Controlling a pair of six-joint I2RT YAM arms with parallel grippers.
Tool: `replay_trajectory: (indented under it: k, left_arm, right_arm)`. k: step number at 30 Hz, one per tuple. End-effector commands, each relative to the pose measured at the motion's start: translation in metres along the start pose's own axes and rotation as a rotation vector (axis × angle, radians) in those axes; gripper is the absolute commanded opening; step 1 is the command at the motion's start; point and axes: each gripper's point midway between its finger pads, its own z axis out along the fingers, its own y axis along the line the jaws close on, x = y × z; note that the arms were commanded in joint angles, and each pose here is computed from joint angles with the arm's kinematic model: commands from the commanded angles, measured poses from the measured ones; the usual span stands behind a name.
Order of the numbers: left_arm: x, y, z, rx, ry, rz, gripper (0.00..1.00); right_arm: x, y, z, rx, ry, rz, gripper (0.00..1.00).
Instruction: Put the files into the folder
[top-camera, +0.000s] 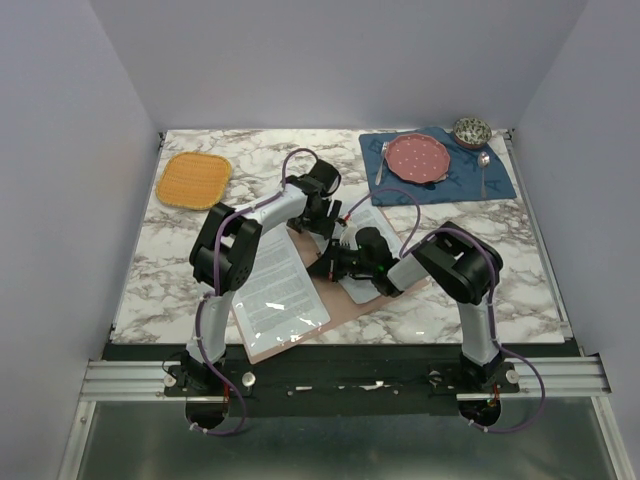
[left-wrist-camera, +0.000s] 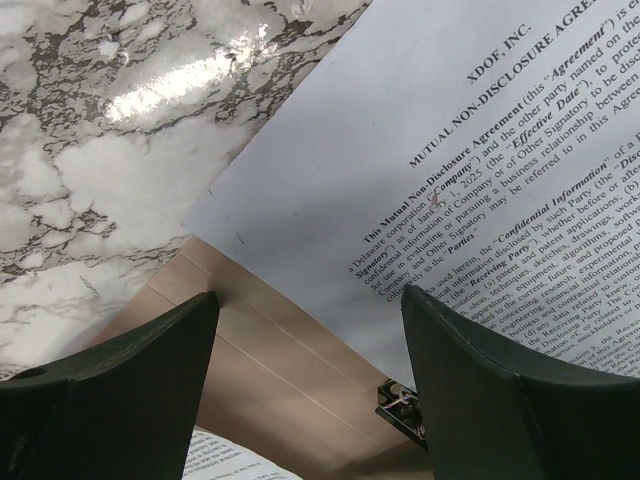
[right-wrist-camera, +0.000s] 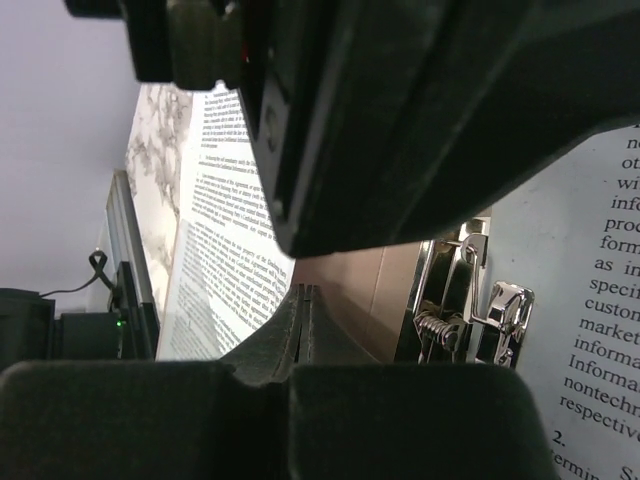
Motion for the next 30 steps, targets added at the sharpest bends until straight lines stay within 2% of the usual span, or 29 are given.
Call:
replay_trajectory:
  k: [1, 10, 17, 19, 20, 21, 24, 25, 26, 30]
  left_arm:
    - [0.075, 0.044, 0.04, -0.19, 0.238, 0.087, 0.83]
    - [0.056, 0.042, 0.023, -0.181, 0.178, 0.082, 0.83]
    - [0.027, 0.031, 0.0, -0.129, 0.107, 0.086, 0.83]
    - [0.016, 0.025, -0.013, -0.096, 0.075, 0.087, 0.84]
    - [0.004, 0.023, -0.021, -0.083, 0.043, 0.093, 0.85]
    - [-0.001, 0.021, -0.027, -0.078, 0.032, 0.096, 0.86]
    - [-0.026, 0.017, -0.053, -0.03, -0.026, 0.107, 0.91]
    - [-0.033, 0.014, -0.066, -0.005, -0.048, 0.113, 0.93]
    - [-0.048, 0.014, -0.08, 0.013, -0.09, 0.113, 0.98]
    - [-0.089, 0.026, -0.134, 0.065, -0.218, 0.105, 0.99]
  right_arm:
    - [0.181, -0.141, -0.094, 0.584, 0.53, 0.301, 0.01]
    - [0.174, -0.14, -0.093, 0.581, 0.512, 0.293, 0.01]
    - [0.131, -0.12, -0.08, 0.514, 0.401, 0.176, 0.01]
    - [0.112, -0.107, -0.074, 0.479, 0.36, 0.142, 0.09]
    - [0.098, -0.099, -0.067, 0.452, 0.337, 0.11, 0.16]
    - [0.09, -0.093, -0.065, 0.439, 0.326, 0.096, 0.27]
    - [0.055, -0.067, -0.055, 0.404, 0.267, 0.021, 0.44]
    - [0.049, -0.062, -0.056, 0.403, 0.263, 0.012, 0.47]
    - [0.036, -0.051, -0.055, 0.388, 0.241, -0.015, 0.51]
    - [-0.012, -0.015, -0.045, 0.344, 0.162, -0.072, 0.68]
